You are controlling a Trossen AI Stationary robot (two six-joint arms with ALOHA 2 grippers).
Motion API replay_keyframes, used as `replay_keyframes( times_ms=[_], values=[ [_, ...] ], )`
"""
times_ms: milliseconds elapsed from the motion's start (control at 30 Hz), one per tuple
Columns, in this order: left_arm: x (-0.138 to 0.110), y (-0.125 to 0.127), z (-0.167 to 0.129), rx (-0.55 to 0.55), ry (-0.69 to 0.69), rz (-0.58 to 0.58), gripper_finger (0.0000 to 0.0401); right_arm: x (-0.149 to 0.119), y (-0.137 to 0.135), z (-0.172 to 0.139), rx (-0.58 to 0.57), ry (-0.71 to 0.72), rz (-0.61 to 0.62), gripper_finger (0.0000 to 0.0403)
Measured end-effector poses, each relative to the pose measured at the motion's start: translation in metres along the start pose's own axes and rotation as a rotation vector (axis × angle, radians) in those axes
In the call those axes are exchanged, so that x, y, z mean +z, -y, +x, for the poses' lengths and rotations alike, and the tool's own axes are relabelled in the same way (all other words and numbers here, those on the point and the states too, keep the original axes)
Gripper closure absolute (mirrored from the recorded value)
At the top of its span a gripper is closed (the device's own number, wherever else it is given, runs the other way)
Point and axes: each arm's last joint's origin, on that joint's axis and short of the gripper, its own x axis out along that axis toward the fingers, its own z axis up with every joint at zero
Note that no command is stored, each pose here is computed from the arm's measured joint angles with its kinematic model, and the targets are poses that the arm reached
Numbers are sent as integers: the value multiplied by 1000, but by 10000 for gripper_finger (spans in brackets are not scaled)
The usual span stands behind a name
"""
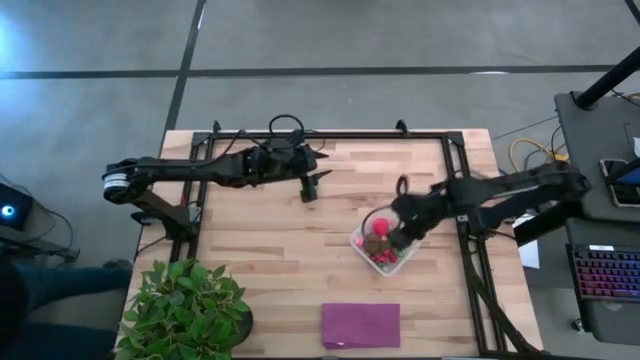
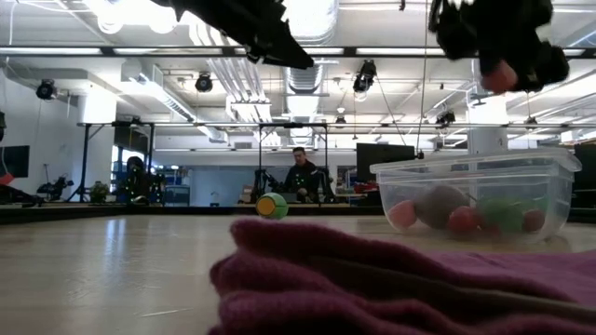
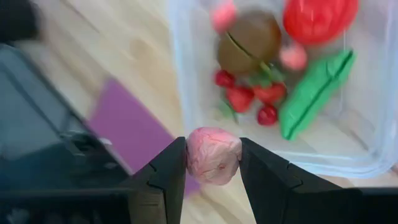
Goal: Pick and placing Produce into tupperware
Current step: Put the pink peach into the transparent bin, then put the green corn into the transparent bin
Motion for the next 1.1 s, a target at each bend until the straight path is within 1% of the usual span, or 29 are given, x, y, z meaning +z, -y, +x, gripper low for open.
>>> replay_keyframes(
  times_ms=[100,200,267,367,433,567,633,700,767,867,967,1033,1100],
  values=[
    [-6,0,-5,19,-8,-34,225,-1,0,27,-104,-45,-2,271],
    [-18,0,-7,39,-49,-78,225,2,-1,44,-184,-6,-16,268],
    [-28,-1,-7,58,-81,-147,225,6,-4,50,-207,-2,-25,257],
    [-43,-1,-8,71,-164,-268,225,9,-8,56,-226,-6,-33,222],
    [-52,0,-10,78,-250,-327,225,10,-10,58,-239,3,-37,192],
    [-63,1,-13,121,-361,-439,225,11,-10,59,-247,15,1,127],
    [-65,0,-13,166,-386,-507,225,11,-11,56,-242,31,17,101],
    [-67,-3,-14,207,-407,-572,225,11,-11,49,-228,79,43,82],
    [-67,-6,-14,230,-400,-627,225,11,-11,38,-209,150,81,71],
    [-66,-12,-12,256,-392,-681,225,11,-9,17,-179,293,161,63],
    [-68,-18,-7,239,-401,-718,225,11,-6,-7,-135,420,241,60],
    [-73,-19,0,217,-420,-735,225,11,-1,-17,-128,458,278,58],
    [-83,-19,9,201,-471,-744,225,10,5,-24,-143,466,316,57]
  ],
)
